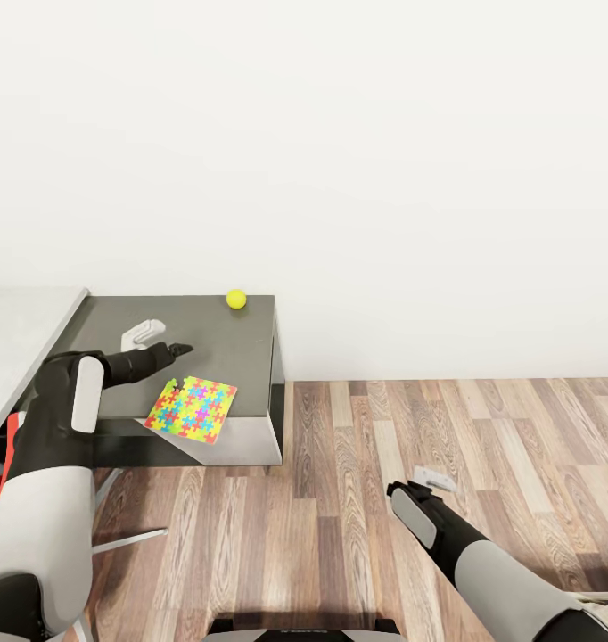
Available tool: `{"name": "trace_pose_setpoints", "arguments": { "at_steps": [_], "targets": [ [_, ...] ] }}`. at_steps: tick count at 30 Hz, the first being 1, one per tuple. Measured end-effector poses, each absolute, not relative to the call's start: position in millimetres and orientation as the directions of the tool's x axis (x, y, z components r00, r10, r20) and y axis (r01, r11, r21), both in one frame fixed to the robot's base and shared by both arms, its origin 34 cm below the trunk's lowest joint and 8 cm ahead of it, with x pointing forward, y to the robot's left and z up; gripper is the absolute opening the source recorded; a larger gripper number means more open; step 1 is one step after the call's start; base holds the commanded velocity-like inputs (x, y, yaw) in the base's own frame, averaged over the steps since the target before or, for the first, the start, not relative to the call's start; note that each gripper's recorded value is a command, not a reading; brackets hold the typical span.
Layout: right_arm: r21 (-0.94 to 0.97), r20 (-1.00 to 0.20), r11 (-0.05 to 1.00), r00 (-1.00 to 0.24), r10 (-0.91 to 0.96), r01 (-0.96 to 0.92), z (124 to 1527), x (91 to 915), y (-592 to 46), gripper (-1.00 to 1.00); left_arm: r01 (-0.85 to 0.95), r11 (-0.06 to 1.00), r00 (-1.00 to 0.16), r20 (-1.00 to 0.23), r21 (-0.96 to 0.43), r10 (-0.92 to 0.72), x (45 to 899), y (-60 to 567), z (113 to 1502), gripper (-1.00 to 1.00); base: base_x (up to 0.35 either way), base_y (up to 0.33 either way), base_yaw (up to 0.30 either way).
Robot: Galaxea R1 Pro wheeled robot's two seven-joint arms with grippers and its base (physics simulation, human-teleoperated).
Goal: Put all the toys in the child's room - the three board games (two on the bed and one on the table), the two jigsaw puzzles on the table, and the tennis ball on the table - inside the toy box on the table in the child's room.
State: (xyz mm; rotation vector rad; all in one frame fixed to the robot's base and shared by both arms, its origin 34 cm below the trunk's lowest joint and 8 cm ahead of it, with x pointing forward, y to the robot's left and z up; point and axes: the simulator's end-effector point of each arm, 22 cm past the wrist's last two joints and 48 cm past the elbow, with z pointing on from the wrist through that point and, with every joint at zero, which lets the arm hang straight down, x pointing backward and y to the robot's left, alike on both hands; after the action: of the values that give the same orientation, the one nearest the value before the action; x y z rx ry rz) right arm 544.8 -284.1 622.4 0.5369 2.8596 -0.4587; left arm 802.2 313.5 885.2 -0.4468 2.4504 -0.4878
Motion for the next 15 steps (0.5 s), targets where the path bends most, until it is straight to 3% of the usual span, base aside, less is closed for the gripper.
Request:
{"name": "trace_pose_setpoints", "arguments": {
  "at_steps": [15],
  "targets": [
    [-0.237,-0.244,0.892,-0.912,0.329,0.385,621.1,546.8,-277.9,1.00,-0.200,0.877,-0.769,-0.484,-0.438,-0.417,800.6,312.5,883.8,1.00,0.000,0.000,0.000]
  ]
}}
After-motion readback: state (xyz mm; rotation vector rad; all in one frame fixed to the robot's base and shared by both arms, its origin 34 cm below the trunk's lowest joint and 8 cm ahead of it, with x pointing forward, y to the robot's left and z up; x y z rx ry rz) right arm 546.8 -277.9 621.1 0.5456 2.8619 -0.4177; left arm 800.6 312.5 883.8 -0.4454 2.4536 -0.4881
